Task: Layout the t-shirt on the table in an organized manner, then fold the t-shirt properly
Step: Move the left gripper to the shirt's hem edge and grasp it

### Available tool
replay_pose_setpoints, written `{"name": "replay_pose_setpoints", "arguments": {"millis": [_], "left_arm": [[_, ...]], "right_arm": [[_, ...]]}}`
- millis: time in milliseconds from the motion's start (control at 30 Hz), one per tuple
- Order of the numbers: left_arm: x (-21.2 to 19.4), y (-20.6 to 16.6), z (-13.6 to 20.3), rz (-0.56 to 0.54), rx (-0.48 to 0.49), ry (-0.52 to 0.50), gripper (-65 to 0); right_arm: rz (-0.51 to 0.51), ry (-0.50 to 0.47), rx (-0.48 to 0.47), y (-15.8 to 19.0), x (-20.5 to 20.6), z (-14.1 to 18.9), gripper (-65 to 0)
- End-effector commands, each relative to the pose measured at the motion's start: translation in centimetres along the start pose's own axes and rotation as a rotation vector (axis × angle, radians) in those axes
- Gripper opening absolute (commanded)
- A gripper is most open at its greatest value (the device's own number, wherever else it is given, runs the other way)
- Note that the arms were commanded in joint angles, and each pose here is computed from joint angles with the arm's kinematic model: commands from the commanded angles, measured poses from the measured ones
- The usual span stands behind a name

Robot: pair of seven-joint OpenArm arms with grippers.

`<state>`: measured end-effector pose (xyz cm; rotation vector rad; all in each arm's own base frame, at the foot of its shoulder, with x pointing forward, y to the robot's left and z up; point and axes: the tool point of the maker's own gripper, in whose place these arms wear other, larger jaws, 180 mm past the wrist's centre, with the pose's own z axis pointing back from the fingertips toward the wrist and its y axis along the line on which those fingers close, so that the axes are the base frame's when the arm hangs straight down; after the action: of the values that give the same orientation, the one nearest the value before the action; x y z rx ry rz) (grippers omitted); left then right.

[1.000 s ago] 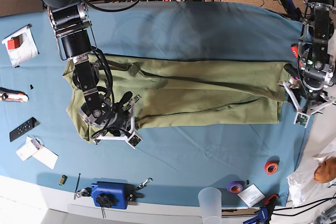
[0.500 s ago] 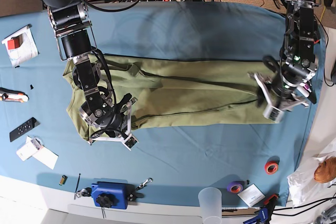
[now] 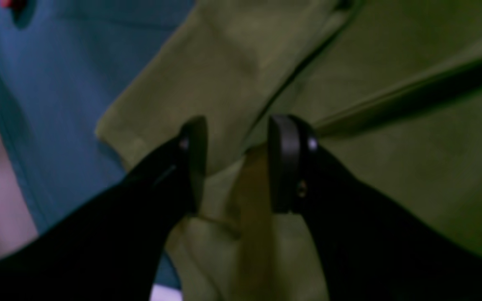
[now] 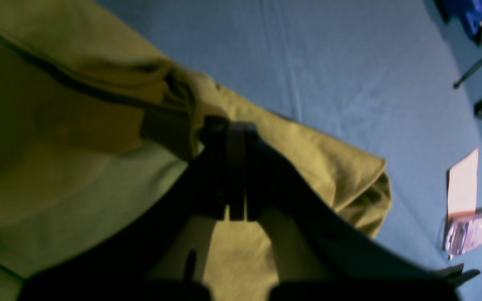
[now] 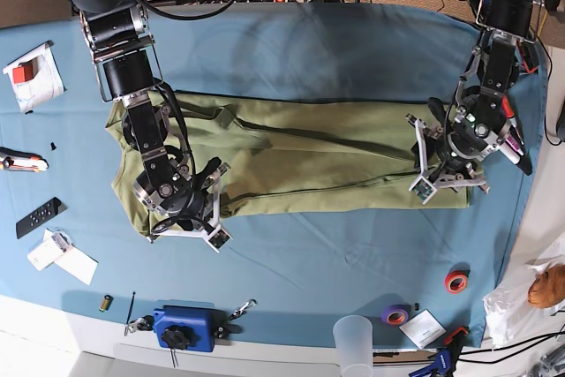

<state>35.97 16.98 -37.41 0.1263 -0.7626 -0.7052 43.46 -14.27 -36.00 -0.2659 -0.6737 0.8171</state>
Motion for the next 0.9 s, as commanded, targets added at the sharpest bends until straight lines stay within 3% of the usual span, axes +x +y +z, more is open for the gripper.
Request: {"name": "replay_pose_setpoints", "arguments": {"millis": [0,167,300,400,500,600,733,867], "left_arm": [[1.3,1.4,0.5,-0.008,0.029,-0.035,-40.4],[1.1,0.9,0.3,0.012,0.000,-0.034,-40.4],[-0.1,0.9,-0.3,0.026,-0.006,-0.008,-40.5],[-0.4,2.3,-0.4,0.045,0.072,-0.005,-41.4],[0.2,3.2,-0.4,0.059,0.106,-0.019,-51.0],[1.0,3.1,-0.4,0.049,0.094,-0.033,-65.0],[1.1,3.3,-0.4,0.060,0.099,-0.030,-65.0],[1.8,4.9,0.1,0.101,0.175,-0.039,-65.0]], "right_arm": [[0.001,-0.042,-0.036,-1.7,1.6,0.6,-65.0],[-0.014,-0.054,-0.019,-1.4,1.8,0.6,-59.2],[-0.034,-0.038,0.005,-1.0,1.5,0.6,-58.9],[-0.063,0.006,-0.023,-1.5,0.7,0.6,-58.9],[-0.055,0.006,-0.062,-2.4,0.5,0.7,-58.9],[-0.060,0.005,-0.072,-2.6,0.5,0.7,-58.9],[-0.059,0.004,-0.072,-2.6,0.5,0.7,-58.9],[-0.065,0.018,-0.128,-3.6,0.2,0.8,-59.1]]}}
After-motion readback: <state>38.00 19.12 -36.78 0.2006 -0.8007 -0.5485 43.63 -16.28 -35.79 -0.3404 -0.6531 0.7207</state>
